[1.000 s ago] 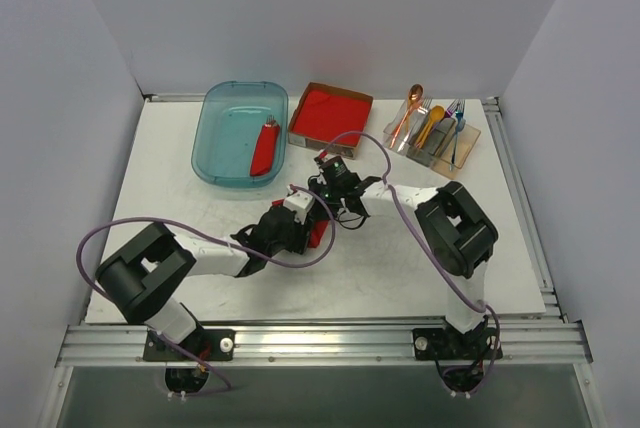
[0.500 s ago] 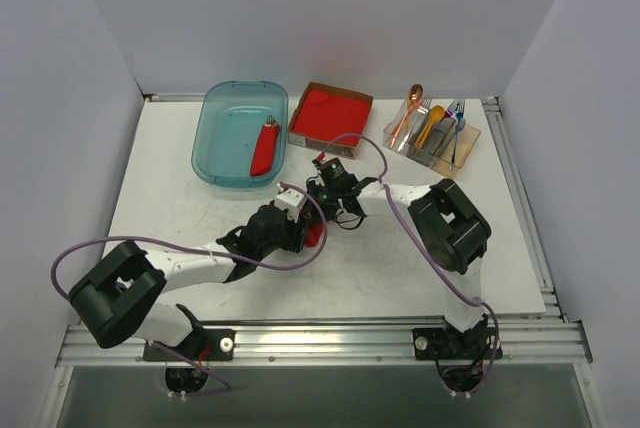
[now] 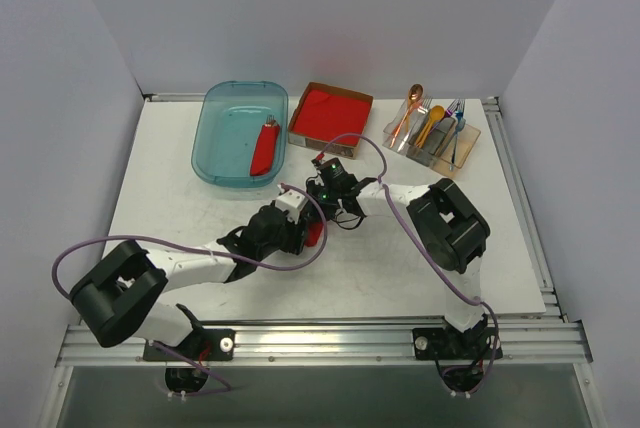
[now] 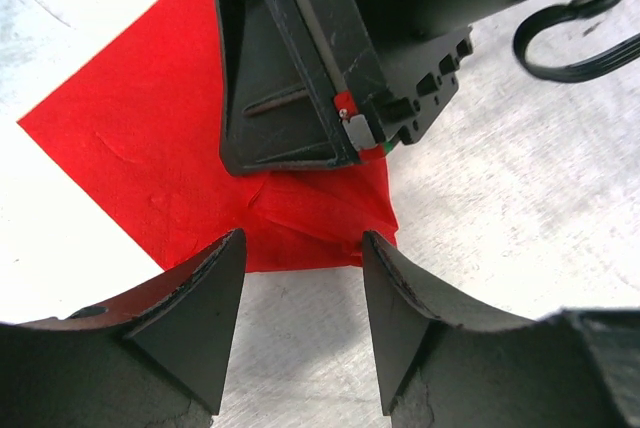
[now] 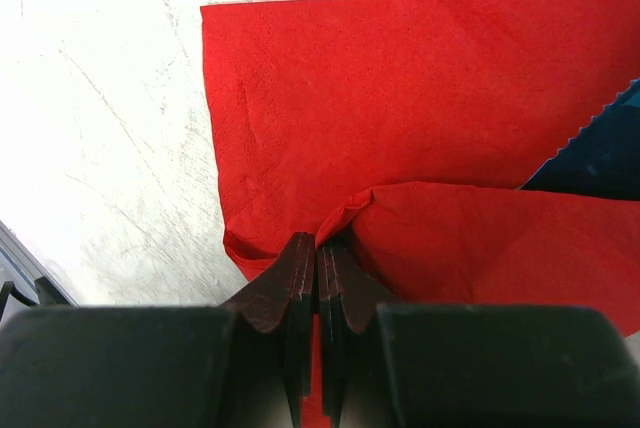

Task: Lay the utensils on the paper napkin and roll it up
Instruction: Roll the napkin at the center of the board.

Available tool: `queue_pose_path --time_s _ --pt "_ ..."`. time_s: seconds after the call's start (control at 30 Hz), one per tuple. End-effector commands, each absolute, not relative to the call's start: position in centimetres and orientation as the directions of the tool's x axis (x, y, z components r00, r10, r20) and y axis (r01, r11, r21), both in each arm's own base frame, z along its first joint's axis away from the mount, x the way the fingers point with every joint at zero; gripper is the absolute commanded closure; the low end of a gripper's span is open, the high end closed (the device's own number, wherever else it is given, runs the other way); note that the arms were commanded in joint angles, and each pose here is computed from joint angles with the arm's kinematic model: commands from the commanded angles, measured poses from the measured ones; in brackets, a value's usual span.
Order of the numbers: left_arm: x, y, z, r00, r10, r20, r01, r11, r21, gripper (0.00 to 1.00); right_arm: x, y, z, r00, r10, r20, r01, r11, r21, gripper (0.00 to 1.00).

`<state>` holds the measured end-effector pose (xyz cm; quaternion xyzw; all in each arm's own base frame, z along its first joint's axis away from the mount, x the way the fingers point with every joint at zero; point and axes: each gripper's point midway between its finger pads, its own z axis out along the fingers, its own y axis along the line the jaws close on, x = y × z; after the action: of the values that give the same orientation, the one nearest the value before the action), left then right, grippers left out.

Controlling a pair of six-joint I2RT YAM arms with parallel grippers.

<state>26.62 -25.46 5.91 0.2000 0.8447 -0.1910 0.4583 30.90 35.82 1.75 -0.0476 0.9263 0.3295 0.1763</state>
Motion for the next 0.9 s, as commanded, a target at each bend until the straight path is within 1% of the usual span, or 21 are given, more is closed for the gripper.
queue_pose_path --time_s 0.0,0.4,0.63,0.87 --pt "28.1 -27.0 8.2 -0.455 0.109 -0.884 0.521 0.837 -0.164 0.41 31.6 36.4 2.6 -0.923 0.030 -0.383 -0.226 0.765 0.604 1.00" --pt "28.3 -26.7 6.3 -0.480 0.170 -0.861 0.510 0.852 -0.116 0.42 31.9 36.3 3.4 -0.918 0.046 -0.394 -0.227 0.754 0.617 1.00" --pt "27.7 -25.9 4.9 -0.502 0.185 -0.845 0.497 0.861 -0.107 0.43 32.4 36.5 5.0 -0.903 0.066 -0.426 -0.249 0.726 0.641 1.00" --pt "27.4 -25.7 3.8 -0.522 0.196 -0.830 0.492 0.864 -0.106 0.43 32.0 36.8 5.1 -0.896 0.061 -0.441 -0.282 0.688 0.669 1.00"
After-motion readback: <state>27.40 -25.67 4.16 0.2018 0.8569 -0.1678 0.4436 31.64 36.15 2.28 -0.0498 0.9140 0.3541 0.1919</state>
